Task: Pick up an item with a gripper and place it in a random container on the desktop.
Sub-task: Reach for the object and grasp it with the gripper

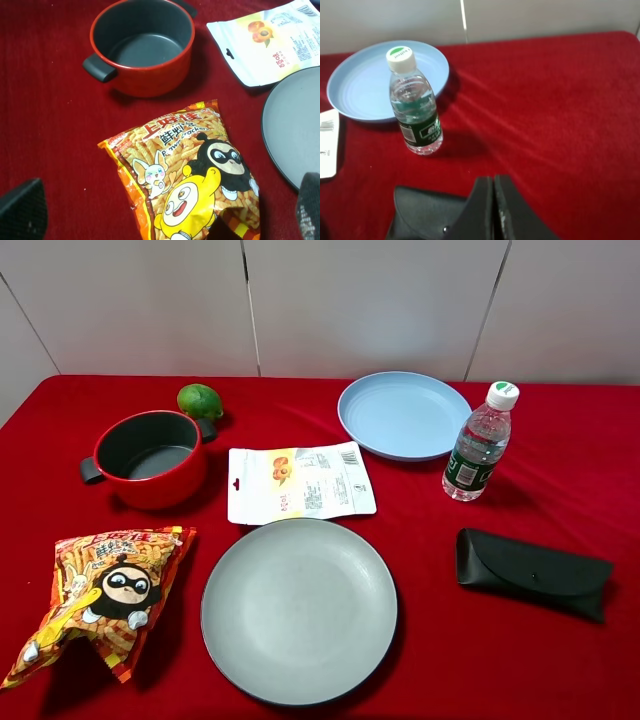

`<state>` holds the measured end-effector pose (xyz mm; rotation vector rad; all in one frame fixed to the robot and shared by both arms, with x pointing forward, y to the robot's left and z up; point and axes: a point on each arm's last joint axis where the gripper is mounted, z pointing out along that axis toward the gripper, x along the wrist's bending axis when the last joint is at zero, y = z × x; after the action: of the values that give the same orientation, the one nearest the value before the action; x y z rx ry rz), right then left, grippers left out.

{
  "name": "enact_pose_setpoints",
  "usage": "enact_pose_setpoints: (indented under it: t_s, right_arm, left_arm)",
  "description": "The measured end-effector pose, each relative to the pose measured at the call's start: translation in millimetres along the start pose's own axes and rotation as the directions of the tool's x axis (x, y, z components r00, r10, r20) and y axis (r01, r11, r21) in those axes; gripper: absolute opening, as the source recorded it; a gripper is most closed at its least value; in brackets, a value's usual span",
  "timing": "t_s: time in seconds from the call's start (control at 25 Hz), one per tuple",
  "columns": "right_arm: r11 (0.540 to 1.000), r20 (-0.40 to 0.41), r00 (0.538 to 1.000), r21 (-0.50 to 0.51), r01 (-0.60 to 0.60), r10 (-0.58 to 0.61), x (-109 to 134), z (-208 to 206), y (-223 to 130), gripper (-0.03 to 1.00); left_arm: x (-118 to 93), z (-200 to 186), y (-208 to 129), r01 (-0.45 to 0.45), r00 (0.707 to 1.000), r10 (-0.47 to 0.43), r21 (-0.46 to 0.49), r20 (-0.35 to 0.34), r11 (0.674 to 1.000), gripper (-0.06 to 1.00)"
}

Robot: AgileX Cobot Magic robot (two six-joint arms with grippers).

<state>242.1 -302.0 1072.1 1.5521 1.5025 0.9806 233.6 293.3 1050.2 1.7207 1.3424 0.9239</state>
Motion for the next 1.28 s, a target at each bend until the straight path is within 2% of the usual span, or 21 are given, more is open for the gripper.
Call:
enact_pose_setpoints:
  t_s: [0.4, 0.6, 0.68, 0.76, 0.88, 0.92, 1.04, 1.28]
  right_arm:
    - [0.988, 0.036, 0.999, 0.150, 0.030, -0.036, -1, 30, 23, -0.03]
    - [0.992, 0.039, 0.999, 0.121, -0.022, 0.018, 0, 34, 28, -0.02]
    - [0.994, 0.043, 0.997, 0.095, -0.062, 0.059, 0, 34, 30, 0.06]
    - [0.995, 0.047, 0.997, 0.073, -0.062, 0.059, -1, 34, 32, 0.24]
    - [0.998, 0.058, 0.998, 0.060, 0.000, -0.004, -2, 34, 34, 0.54]
    - [0.998, 0.060, 0.998, 0.056, 0.032, -0.035, -3, 34, 34, 0.60]
    - [0.994, 0.057, 0.993, 0.034, 0.100, -0.102, -2, 35, 37, 0.67]
    - [0.990, 0.032, 0.991, 0.044, 0.131, -0.133, 0, 38, 38, 0.69]
  left_arm:
    - [0, 0, 0, 0.000, 1.000, 0.000, 0.000, 0.000, 1.000, 1.00]
    - [0, 0, 0, 0.000, 1.000, 0.000, 0.000, 0.000, 1.000, 1.00]
    - [0, 0, 0, 0.000, 1.000, 0.000, 0.000, 0.000, 1.000, 1.00]
    - [0, 0, 0, 0.000, 1.000, 0.000, 0.000, 0.000, 1.000, 1.00]
    - [0, 0, 0, 0.000, 1.000, 0.000, 0.000, 0.000, 1.000, 1.00]
    - [0, 0, 0, 0.000, 1.000, 0.000, 0.000, 0.000, 1.000, 1.00]
    - [0, 0, 0, 0.000, 1.000, 0.000, 0.000, 0.000, 1.000, 1.00]
    - [0, 0, 0, 0.000, 1.000, 0.000, 0.000, 0.000, 1.000, 1.00]
